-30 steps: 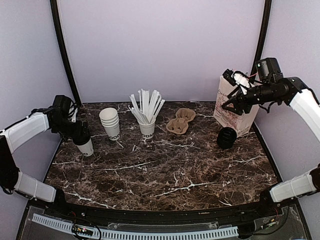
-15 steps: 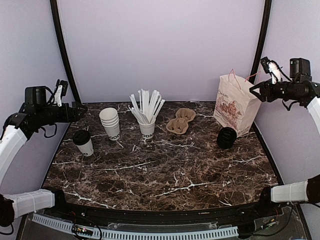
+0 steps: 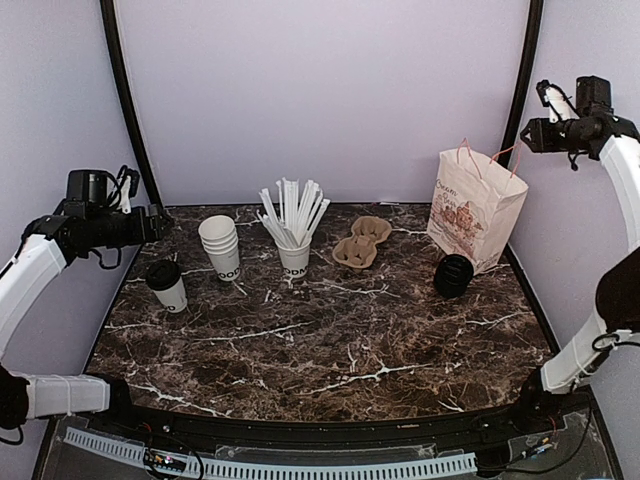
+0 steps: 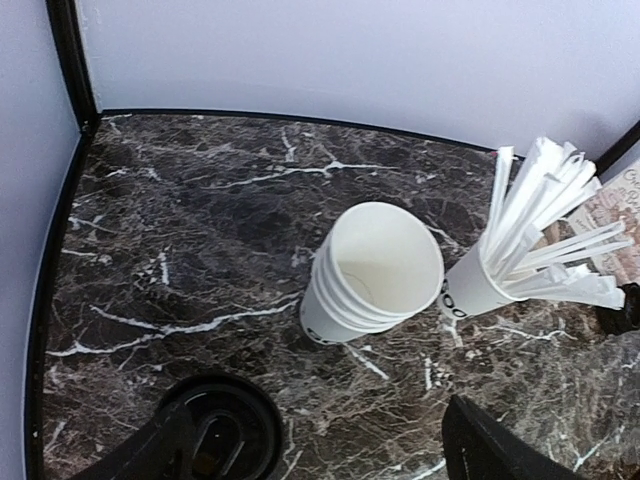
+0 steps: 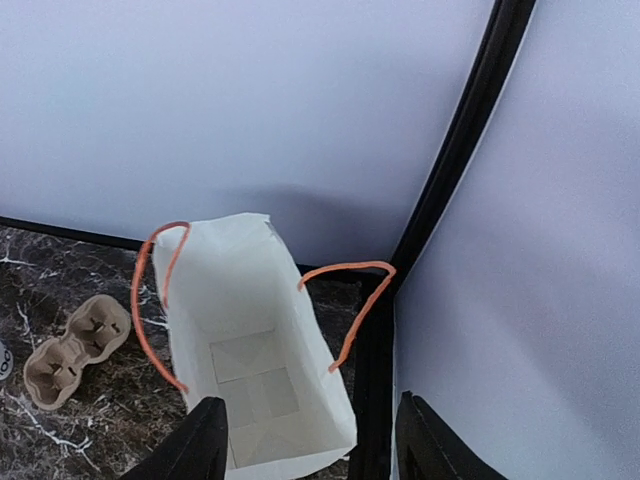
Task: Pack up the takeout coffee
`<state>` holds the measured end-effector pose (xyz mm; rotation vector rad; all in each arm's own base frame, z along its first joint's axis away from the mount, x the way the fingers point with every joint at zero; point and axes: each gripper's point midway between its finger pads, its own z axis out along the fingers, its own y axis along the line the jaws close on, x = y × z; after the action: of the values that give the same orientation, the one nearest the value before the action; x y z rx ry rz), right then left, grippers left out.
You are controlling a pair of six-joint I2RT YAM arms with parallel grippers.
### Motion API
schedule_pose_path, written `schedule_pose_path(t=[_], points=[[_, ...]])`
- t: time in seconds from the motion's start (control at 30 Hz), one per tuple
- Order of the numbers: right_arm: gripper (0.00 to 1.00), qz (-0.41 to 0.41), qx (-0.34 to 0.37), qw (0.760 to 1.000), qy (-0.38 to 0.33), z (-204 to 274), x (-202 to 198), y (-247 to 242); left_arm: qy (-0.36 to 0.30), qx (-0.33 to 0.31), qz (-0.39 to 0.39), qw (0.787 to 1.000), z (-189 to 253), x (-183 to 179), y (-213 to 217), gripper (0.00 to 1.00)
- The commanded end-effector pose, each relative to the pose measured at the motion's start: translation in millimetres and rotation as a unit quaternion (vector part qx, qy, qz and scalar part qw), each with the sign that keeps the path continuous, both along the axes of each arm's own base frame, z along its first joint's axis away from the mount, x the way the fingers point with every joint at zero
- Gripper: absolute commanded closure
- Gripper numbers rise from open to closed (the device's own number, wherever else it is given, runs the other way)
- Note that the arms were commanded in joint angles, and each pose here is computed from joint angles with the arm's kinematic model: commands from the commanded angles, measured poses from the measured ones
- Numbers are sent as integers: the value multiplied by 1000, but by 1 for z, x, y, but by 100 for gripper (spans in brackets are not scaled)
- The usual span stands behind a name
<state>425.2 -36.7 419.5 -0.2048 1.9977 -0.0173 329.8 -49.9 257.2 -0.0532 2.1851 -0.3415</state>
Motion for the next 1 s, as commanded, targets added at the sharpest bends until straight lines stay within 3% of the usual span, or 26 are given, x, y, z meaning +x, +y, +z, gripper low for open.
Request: schedule_pose_path(t=[0.0, 0.3, 0.5, 0.63, 0.8, 0.97], points=[[43, -6, -9, 998, 62, -30, 28, -19, -44, -51, -59, 996, 29, -9, -24, 16], [52, 55, 35, 988, 140, -116, 73, -10, -9, -83, -132, 988, 11, -16, -49, 24], [72, 86, 40, 985, 146, -136, 89, -5, -13, -84, -142, 986, 16, -6, -52, 25], [100, 119, 29, 986, 116, -125, 91, 3, -15, -89, -146, 985, 21, 4, -55, 25], [100, 140, 5, 989, 45, -75, 85, 10, -16, -98, -157, 983, 30, 11, -60, 26], [100, 168, -11, 984, -63, 5, 45, 32, -47, -93, -169, 980, 55, 9, -61, 24]])
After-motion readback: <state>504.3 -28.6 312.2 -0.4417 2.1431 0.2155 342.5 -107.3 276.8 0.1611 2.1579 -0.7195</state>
